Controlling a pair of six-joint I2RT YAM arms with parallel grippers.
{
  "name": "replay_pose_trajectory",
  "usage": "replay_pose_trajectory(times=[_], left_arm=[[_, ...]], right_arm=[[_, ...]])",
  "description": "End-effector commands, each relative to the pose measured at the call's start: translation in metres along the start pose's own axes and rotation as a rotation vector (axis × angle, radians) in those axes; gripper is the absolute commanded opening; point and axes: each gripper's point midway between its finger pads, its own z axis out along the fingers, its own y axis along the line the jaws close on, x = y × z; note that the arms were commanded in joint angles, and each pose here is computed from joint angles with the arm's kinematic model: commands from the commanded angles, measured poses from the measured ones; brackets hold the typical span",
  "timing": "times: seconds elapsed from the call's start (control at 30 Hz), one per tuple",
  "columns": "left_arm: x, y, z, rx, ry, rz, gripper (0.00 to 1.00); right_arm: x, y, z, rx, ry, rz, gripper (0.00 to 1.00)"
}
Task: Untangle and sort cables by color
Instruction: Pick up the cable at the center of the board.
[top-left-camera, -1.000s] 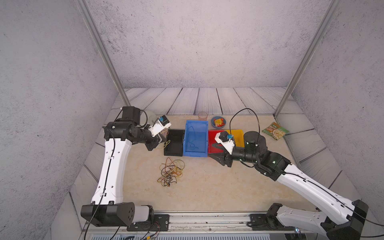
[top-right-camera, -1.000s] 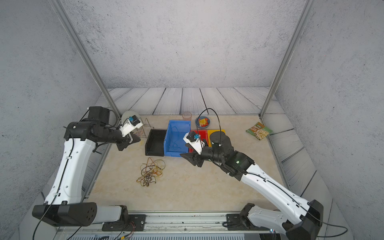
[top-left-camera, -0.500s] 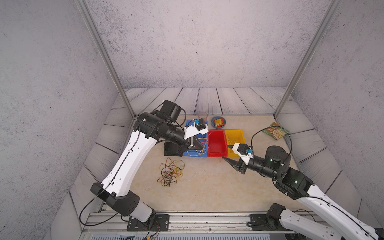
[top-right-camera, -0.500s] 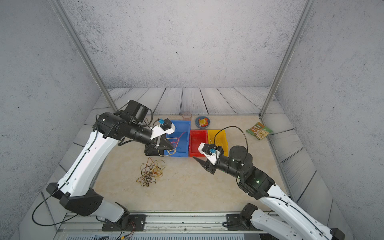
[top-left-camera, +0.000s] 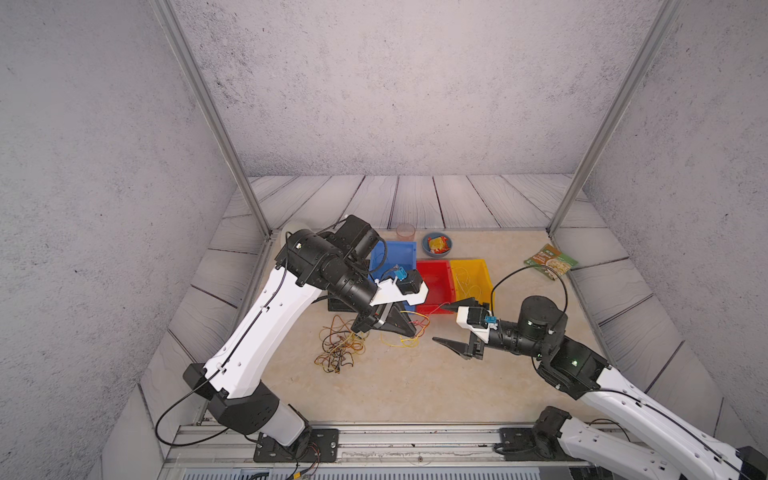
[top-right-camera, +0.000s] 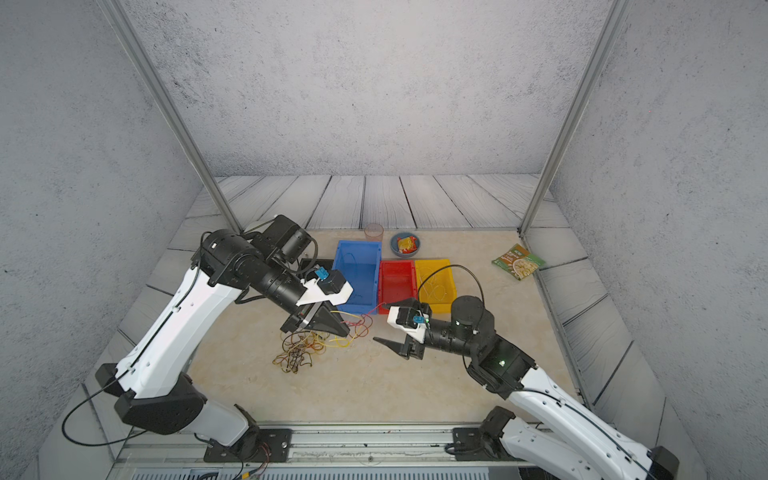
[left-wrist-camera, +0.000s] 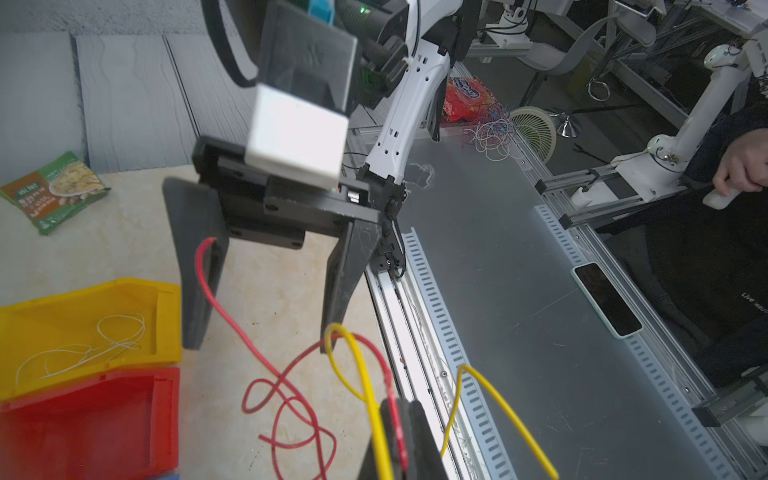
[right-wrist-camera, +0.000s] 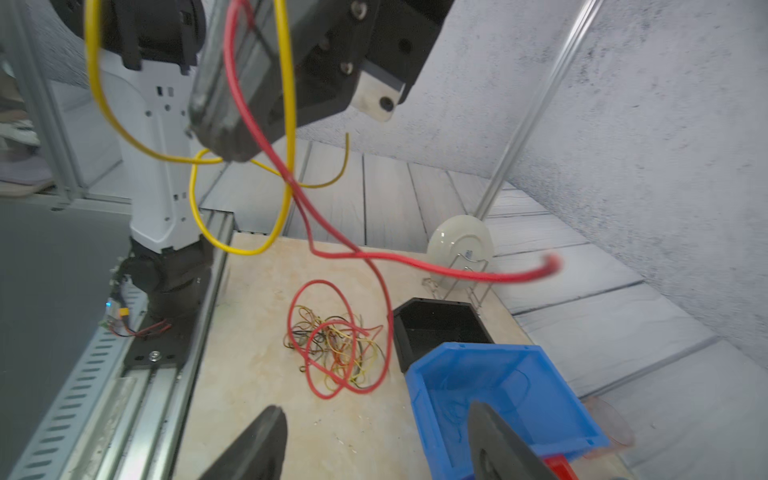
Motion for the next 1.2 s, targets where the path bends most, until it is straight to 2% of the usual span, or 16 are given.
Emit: replay_pose_trajectory(times=[0.0,0.13,0.27,0.3,0.33,0.37,0.43,0.57,0.77,0.93,1.17], left_arm=[[-0.004,-0.018,-0.005,0.031,-0.014,0.014,0.0],[-0.004,-0.018,-0.005,0.032,-0.013,0.013,0.0],[-0.004,-0.019,-0.005,0.038,-0.019,0.012,0.0],[-0.005,-0.02,-0.005,0.04,-0.022,0.014,0.0],[-0.005,-0.02,-0.005,0.042,-0.024,0.013,0.0],[-0.005,-0.02,-0.005,0.042,-0.023,0.012,0.0],[-0.004,-0.018,-0.004,0.039,-0.018,0.011,0.0],[-0.003,-0.016,-0.006,0.017,-0.004,0.007,0.0],[0.004,-0.007,-0.011,-0.049,0.029,-0.045,0.0],[0.009,0.0,-0.019,-0.105,0.034,-0.079,0.09],[0.018,0.015,-0.024,-0.16,0.011,-0.16,0.27]], right_arm=[[-0.019,0.021,0.01,-0.176,-0.088,0.077,0.73],[-0.025,0.012,0.019,-0.151,-0.113,0.087,0.72],[-0.036,-0.001,0.019,-0.083,-0.164,0.078,0.64],[-0.038,-0.002,0.02,-0.081,-0.166,0.076,0.58],[-0.039,-0.004,0.02,-0.074,-0.16,0.077,0.47],[-0.039,-0.005,0.02,-0.071,-0.15,0.083,0.35],[-0.039,-0.007,0.021,-0.069,-0.123,0.092,0.02],[-0.031,-0.018,0.021,-0.007,-0.053,0.107,0.0],[-0.013,-0.043,0.006,0.183,0.055,0.105,0.0],[-0.005,-0.055,-0.01,0.298,0.104,0.093,0.0],[0.009,-0.054,-0.017,0.327,0.155,0.11,0.0]])
